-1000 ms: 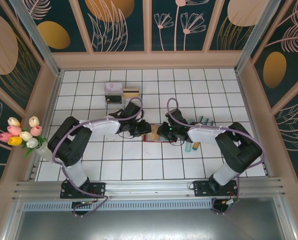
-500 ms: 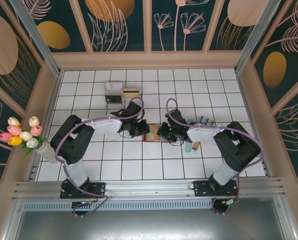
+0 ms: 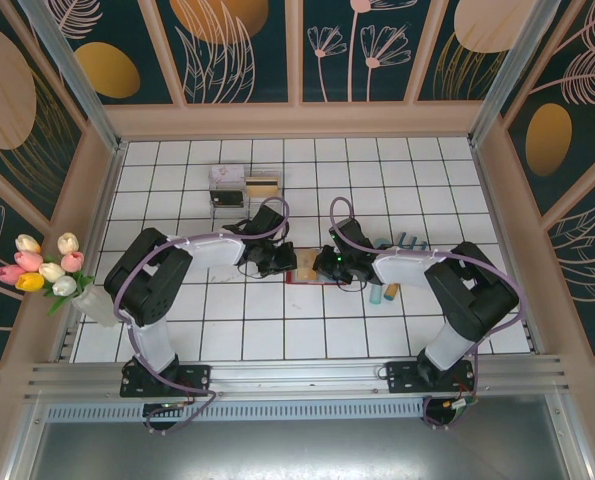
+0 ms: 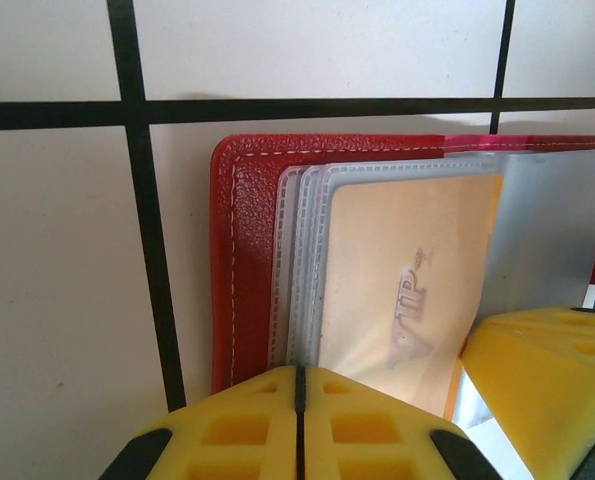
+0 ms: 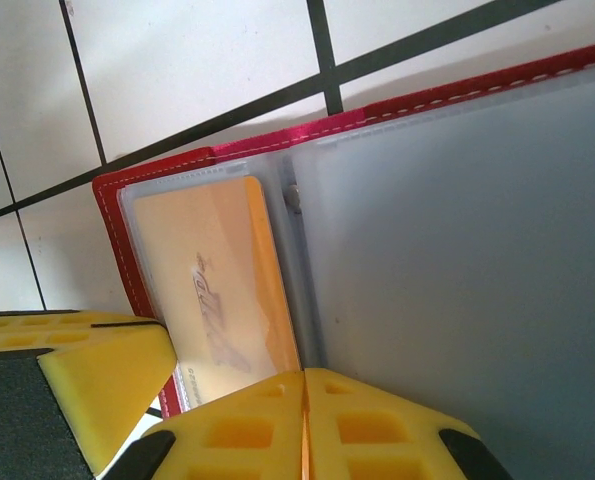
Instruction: Take the credit cards out of the card holder
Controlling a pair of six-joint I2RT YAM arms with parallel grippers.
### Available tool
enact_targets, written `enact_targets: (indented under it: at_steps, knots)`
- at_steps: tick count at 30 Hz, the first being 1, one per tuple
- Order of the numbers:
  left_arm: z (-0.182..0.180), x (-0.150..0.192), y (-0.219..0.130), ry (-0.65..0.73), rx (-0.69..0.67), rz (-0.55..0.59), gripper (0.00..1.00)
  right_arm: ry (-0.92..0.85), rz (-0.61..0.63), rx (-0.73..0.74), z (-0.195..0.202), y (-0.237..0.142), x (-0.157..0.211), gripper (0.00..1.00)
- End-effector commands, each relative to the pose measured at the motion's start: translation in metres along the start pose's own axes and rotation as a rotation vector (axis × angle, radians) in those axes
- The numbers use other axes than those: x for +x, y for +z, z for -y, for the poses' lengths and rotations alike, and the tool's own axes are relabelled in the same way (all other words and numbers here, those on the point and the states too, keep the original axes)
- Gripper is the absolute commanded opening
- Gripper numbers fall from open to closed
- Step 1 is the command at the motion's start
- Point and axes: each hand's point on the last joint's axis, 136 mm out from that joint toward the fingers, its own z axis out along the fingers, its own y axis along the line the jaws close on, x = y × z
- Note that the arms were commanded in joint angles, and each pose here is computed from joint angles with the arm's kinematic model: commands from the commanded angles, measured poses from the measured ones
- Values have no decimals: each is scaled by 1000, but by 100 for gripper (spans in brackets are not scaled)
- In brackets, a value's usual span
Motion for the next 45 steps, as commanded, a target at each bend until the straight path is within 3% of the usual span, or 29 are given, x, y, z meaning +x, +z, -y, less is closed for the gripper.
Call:
enact_targets:
  at_steps: [1, 15, 22, 31, 36, 41, 45]
  knots:
    - [-40, 29, 10, -18, -116, -81, 9, -25, -5, -23, -7, 2, -3, 12]
    - [-49, 31, 11, -14, -151, -82, 9, -59, -12, 6, 2, 3, -2, 15]
    - [-49, 31, 13, 0, -160, -92, 9, -119, -60, -58, -5, 1, 5, 21]
    - [-49, 31, 13, -5, -159, -93, 8, -132, -51, -184, -24, -9, 3, 17]
    - [-48, 31, 13, -5, -159, -94, 9, -139, -48, -155, -18, -8, 3, 16]
    - [-48, 27, 10, 1, -169, -73, 9, -143, -43, -98, -6, -7, 2, 6]
    - [-46, 23, 6, 9, -172, -53, 13, -160, -37, -39, 3, -9, 1, 4]
